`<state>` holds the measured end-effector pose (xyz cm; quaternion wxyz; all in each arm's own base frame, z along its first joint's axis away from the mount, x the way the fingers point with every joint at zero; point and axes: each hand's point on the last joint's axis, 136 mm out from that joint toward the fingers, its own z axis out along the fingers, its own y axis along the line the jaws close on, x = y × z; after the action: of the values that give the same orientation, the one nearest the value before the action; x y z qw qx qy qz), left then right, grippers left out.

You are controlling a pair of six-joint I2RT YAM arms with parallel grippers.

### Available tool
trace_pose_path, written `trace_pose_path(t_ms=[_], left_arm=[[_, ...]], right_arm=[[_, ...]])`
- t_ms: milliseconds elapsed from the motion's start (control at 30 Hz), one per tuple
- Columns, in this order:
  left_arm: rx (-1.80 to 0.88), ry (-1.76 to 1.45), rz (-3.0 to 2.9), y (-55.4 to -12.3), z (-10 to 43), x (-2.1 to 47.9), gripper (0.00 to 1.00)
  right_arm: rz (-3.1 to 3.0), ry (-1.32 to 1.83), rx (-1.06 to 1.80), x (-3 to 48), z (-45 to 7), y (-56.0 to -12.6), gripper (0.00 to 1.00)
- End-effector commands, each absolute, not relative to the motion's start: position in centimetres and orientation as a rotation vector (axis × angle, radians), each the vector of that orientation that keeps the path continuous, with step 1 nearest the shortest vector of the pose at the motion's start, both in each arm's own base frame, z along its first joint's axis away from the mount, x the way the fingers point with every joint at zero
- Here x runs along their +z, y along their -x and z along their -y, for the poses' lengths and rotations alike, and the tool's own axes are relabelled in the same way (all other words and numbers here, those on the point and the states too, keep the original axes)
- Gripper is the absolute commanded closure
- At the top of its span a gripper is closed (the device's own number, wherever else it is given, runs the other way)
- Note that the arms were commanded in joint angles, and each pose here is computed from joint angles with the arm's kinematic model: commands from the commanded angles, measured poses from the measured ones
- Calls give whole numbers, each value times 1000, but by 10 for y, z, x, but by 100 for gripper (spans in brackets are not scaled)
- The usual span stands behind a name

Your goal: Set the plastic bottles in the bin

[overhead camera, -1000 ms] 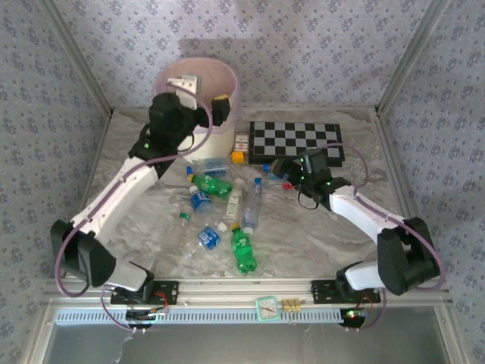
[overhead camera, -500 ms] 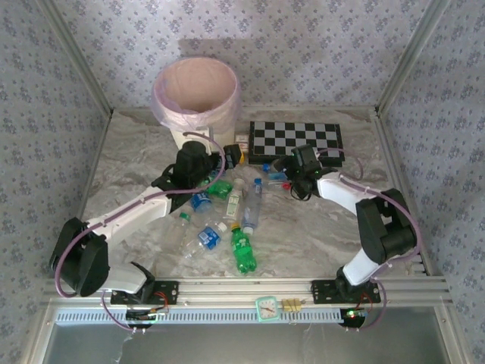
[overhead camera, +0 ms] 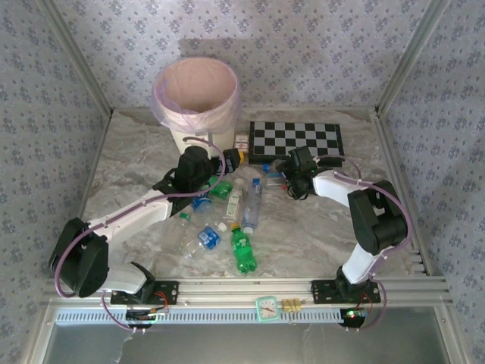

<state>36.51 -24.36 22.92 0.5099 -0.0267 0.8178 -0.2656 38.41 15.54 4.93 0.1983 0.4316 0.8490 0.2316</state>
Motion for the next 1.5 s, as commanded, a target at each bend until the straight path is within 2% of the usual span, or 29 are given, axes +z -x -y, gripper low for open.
trace_pose_path(t_ms=[0,233,467,833,1067,1300,1467], left_arm=[[-652,84,-1935,-365,242,240,0],[-650,83,-1947,-366,243,237,0],[-657,69,-1955,-367,247,237,0],[-732,6,-1974,-366,265,239,0],[-868,-168,-1971,-363,296,250,0],[-1081,-368,-1918,-353,326,267,0],[-1233,-496,-1903,-341,349,270,0]], right_arm=[[-2344,-1259,604,40,-145,-386,22],[-2342,-1280,582,31,-139,-383,28],[-2315,-1272,596,33,-135,-383,43],[-2172,-1170,686,81,-129,-402,55],[-2116,-886,747,137,-130,-409,57],[-2078,-437,843,200,-156,-403,57],[-2065,-275,909,227,-173,-396,59]])
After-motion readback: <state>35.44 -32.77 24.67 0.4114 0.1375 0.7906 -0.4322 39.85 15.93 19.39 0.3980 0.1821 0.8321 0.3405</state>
